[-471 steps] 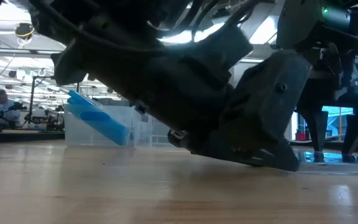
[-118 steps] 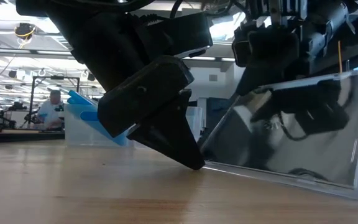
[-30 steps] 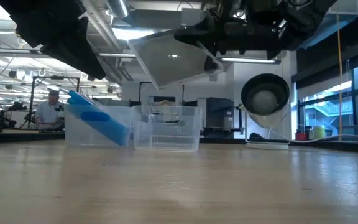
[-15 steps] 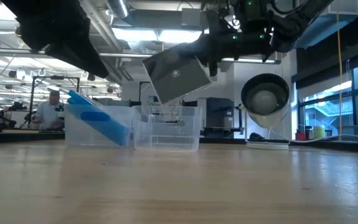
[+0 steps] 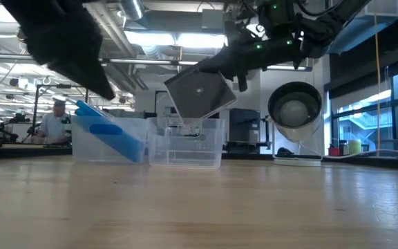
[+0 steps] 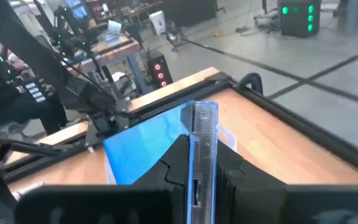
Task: Pick & place jewel cases by type
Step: Put the top black cd case into the right transparent bin
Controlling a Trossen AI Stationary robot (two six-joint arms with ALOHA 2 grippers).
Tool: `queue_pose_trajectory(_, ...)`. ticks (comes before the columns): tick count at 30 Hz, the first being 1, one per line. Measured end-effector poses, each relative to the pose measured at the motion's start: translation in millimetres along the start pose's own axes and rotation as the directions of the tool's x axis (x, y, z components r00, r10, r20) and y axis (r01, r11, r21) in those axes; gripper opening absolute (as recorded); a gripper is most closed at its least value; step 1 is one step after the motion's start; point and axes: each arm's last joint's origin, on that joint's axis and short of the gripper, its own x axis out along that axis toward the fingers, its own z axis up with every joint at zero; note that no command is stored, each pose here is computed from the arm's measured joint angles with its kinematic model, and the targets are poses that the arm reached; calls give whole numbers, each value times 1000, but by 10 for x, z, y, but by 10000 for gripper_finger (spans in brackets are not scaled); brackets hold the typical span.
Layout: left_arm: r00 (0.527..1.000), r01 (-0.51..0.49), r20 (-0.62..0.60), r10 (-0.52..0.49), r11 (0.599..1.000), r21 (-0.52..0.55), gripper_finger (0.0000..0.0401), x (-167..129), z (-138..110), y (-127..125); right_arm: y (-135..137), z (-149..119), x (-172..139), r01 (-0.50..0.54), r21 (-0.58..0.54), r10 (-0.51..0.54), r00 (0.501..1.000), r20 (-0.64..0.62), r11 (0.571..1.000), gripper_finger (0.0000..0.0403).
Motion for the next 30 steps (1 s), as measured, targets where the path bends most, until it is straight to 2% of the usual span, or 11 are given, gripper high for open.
queue_pose_trajectory(3,997,32,-74,-29,999,43,187,-1,-21,-8,8,30,25,11,30,-10,999,-32,999,39)
queue_pose_trajectory(7,995,38,-96,-28,994,103,187,-2,-32,0,60,127,94,52,17,-49,985,-163,998,36)
queue_pose_trajectory(12,993,-3,-115,27,980,198,187,42,-16,71,136,338,132,178,10,-168,946,-277,984,39)
queue_pose_trajectory(16,987,-26,-147,65,966,257,187,118,26,132,174,508,127,259,57,-228,919,-321,964,40)
queue_pose_trajectory(19,981,-13,-182,75,947,320,187,193,71,164,200,597,130,289,133,-236,919,-314,948,36)
queue_pose_trajectory(23,976,-17,-200,89,941,338,187,303,144,207,190,566,118,340,250,-246,907,-342,907,39)
queue_pose_trajectory(27,974,-38,-199,110,941,336,187,369,189,244,141,481,113,469,278,-355,857,-374,838,42)
queue_pose_trajectory(30,975,-54,-184,125,935,351,187,398,212,261,99,363,177,515,313,-374,831,-412,798,38)
